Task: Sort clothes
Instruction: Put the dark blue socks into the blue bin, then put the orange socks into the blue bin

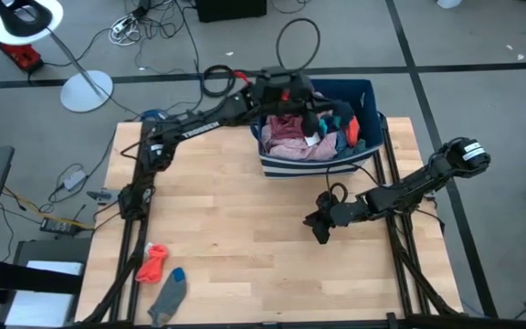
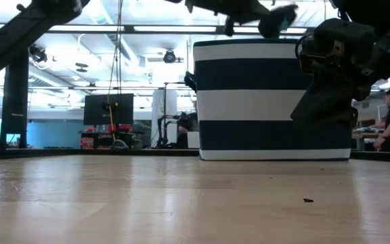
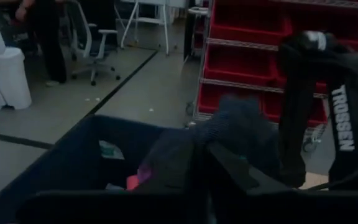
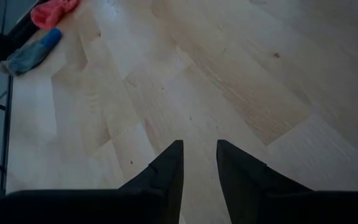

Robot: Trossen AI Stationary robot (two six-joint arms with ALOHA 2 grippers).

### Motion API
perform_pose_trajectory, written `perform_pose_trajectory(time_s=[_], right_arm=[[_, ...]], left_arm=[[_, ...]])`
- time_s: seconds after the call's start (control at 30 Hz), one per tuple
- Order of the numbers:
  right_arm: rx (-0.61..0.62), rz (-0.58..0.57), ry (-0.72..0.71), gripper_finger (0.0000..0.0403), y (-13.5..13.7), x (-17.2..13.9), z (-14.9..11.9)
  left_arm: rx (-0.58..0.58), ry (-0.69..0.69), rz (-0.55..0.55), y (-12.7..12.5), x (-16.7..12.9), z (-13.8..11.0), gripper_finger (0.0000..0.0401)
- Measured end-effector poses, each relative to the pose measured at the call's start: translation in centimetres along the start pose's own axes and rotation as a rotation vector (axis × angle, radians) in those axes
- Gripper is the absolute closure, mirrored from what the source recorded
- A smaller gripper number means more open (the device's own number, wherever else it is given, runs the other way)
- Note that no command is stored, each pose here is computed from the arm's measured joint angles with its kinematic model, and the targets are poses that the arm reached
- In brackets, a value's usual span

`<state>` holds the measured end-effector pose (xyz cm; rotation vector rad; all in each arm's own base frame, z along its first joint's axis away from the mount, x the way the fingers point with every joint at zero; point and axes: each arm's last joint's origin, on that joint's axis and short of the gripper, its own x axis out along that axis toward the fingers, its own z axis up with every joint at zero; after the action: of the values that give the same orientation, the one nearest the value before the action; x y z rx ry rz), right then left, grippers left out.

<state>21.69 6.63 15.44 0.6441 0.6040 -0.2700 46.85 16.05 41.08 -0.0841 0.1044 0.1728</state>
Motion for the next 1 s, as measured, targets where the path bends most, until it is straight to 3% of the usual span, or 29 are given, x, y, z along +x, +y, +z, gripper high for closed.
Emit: perform_pose_trajectory(time_s=[0.3, 0.43, 0.5, 0.57, 0.73, 1.0], right_arm=[[0.001, 0.007, 0.002, 0.0307, 0.0, 0.0, 0.0], [0.001, 0.009, 0.002, 0.0307, 0.1, 0.0, 0.0], [0.001, 0.008, 0.002, 0.0307, 0.1, 0.0, 0.0], [0.001, 0.009, 0.002, 0.0308, 0.1, 0.0, 0.0], [0.002, 0.011, 0.000, 0.0308, 0.1, 0.0, 0.0], [0.004, 0.015, -0.003, 0.0309, 0.1, 0.0, 0.1]], left_arm=[[-0.008, 0.003, 0.034, 0.1, 0.2, -0.2, 0.0253], [-0.127, 0.022, 0.028, -0.1, -0.8, 0.5, 0.0238], [-0.206, 0.056, -0.016, -0.4, -1.5, 1.0, 0.0238], [-0.207, 0.090, -0.076, -0.8, -2.2, 1.4, 0.0241], [-0.090, 0.203, -0.036, -3.7, -5.9, 3.1, 0.0252], [-0.003, 0.411, 0.105, -8.9, -15.2, 5.6, 0.0260]])
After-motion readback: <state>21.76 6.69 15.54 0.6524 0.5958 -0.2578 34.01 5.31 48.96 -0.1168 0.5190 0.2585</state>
